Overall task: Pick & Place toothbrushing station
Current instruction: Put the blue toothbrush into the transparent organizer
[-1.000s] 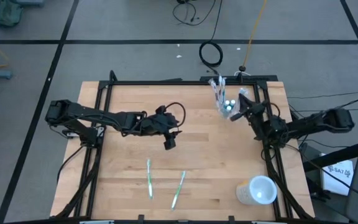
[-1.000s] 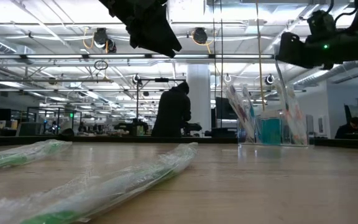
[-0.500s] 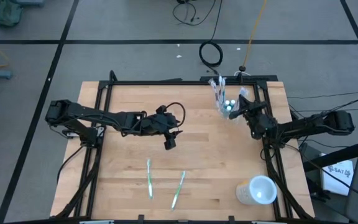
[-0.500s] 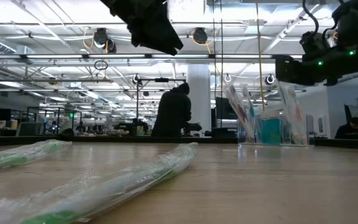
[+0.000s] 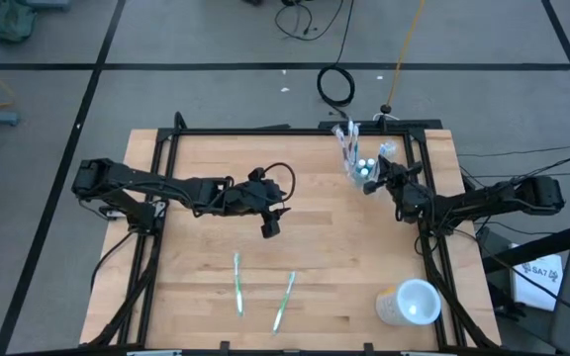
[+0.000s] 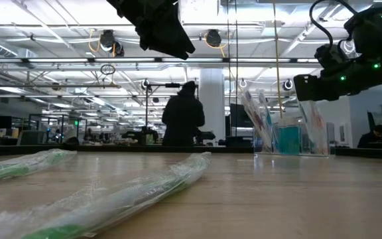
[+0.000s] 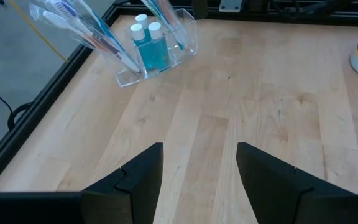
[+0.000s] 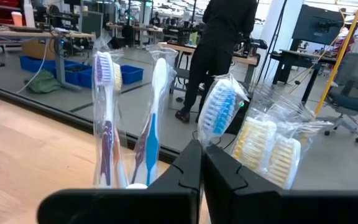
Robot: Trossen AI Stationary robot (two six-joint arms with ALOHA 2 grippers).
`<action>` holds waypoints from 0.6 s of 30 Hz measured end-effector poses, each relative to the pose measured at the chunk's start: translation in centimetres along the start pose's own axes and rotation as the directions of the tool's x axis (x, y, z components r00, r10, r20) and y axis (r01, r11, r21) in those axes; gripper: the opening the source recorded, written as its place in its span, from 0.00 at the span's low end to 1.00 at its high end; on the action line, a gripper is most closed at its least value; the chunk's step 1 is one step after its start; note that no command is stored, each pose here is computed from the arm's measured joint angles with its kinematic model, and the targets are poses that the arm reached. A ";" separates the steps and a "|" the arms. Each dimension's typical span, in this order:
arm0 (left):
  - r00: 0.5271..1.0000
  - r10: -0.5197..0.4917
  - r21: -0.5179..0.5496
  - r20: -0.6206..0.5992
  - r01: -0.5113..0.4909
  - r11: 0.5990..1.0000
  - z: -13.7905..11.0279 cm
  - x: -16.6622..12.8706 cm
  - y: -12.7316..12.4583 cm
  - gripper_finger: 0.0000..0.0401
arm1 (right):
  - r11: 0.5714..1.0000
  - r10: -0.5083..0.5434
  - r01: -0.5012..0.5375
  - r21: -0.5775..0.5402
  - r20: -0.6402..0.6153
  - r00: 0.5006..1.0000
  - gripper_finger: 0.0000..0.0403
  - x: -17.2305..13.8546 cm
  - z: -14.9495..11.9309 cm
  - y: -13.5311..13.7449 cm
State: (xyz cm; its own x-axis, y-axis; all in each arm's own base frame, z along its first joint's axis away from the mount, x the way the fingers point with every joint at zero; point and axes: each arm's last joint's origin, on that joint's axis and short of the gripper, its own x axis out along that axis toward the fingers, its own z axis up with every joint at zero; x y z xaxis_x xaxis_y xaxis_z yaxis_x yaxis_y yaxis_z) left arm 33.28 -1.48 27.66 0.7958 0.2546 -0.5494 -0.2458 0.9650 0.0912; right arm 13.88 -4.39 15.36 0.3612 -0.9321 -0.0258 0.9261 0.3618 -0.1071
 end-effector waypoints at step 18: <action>1.000 0.000 -0.006 0.000 0.000 1.000 0.0 0.0 0.0 0.53 | 0.998 0.053 -0.053 -0.034 -0.015 0.998 0.33 0.0 -0.3 0.2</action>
State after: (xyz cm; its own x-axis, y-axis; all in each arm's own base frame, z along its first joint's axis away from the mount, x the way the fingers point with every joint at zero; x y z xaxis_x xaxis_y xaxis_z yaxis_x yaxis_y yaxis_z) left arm 33.28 -1.48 27.66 0.7958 0.2546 -0.5495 -0.2491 0.9646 0.0861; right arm 14.00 -4.33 15.07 0.4081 -0.9118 -0.0463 0.9012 0.4104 -0.1392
